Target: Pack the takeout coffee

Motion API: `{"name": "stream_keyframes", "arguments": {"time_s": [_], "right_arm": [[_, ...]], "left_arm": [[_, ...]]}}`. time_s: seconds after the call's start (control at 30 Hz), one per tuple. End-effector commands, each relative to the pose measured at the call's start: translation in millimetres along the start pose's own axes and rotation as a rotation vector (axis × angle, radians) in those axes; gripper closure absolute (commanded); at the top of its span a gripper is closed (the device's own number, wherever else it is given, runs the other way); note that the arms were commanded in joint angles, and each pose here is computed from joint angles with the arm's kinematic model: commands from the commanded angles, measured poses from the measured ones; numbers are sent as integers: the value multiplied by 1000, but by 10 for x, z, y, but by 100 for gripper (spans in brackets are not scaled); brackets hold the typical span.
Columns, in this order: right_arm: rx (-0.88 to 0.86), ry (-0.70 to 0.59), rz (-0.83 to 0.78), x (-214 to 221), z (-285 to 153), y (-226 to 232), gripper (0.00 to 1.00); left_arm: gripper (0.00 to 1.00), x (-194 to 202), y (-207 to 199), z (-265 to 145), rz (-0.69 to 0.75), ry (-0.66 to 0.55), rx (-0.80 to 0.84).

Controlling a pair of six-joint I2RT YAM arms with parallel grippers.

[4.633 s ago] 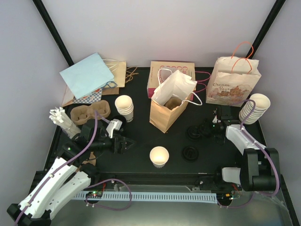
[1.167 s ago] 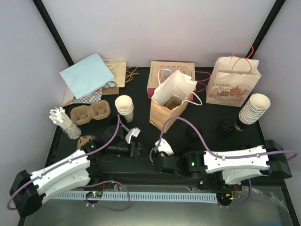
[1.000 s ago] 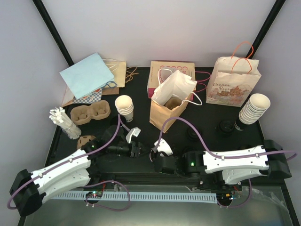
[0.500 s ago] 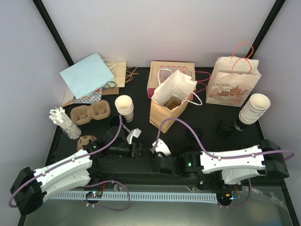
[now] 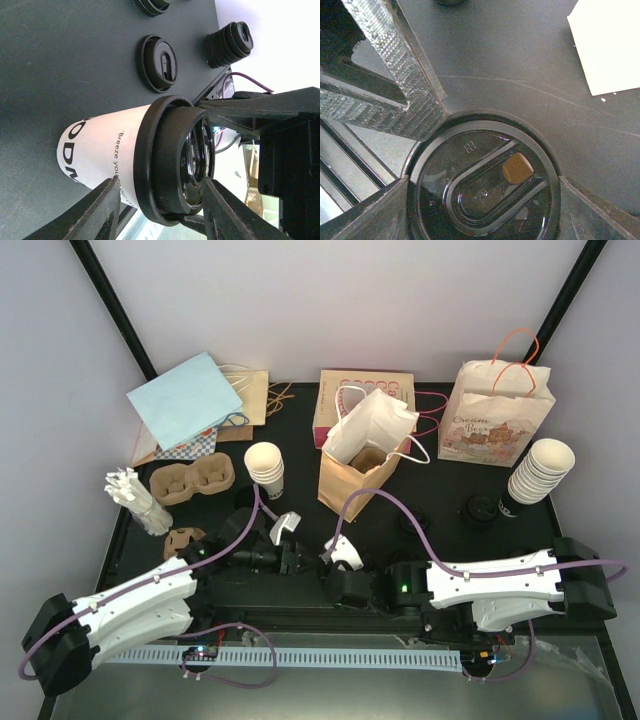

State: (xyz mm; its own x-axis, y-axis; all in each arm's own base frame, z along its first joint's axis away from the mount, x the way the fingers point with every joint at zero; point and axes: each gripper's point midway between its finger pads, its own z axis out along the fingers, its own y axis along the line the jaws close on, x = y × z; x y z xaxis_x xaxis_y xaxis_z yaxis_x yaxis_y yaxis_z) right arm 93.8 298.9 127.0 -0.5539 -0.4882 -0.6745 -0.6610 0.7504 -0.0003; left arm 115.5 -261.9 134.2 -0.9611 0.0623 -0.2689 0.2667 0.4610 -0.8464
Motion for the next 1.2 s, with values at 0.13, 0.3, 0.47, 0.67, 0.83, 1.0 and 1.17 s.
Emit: {"name": "stream_keyframes", "arguments": {"time_s": [0.13,0.3,0.47,0.67,0.83,1.0,1.17], "right_arm": [[-53,117,-8,304,103,35,23],[-65,138,-12,342,125,53,23],[-78,158,-18,379,146,82,24],[-90,179,-22,416,167,98,24],[-96,193,-24,431,173,95,24],[-102,203,-22,460,173,86,24],[-115,230,-29,538,196,108,25]], "left_arm": [[54,-2,-7,31,12,4,9],[55,5,8,38,10,6,7],[55,12,23,41,9,7,4],[57,24,57,65,4,12,2],[59,20,64,91,0,18,2],[60,18,109,89,-5,12,-18],[63,43,227,108,-19,16,-60]]}}
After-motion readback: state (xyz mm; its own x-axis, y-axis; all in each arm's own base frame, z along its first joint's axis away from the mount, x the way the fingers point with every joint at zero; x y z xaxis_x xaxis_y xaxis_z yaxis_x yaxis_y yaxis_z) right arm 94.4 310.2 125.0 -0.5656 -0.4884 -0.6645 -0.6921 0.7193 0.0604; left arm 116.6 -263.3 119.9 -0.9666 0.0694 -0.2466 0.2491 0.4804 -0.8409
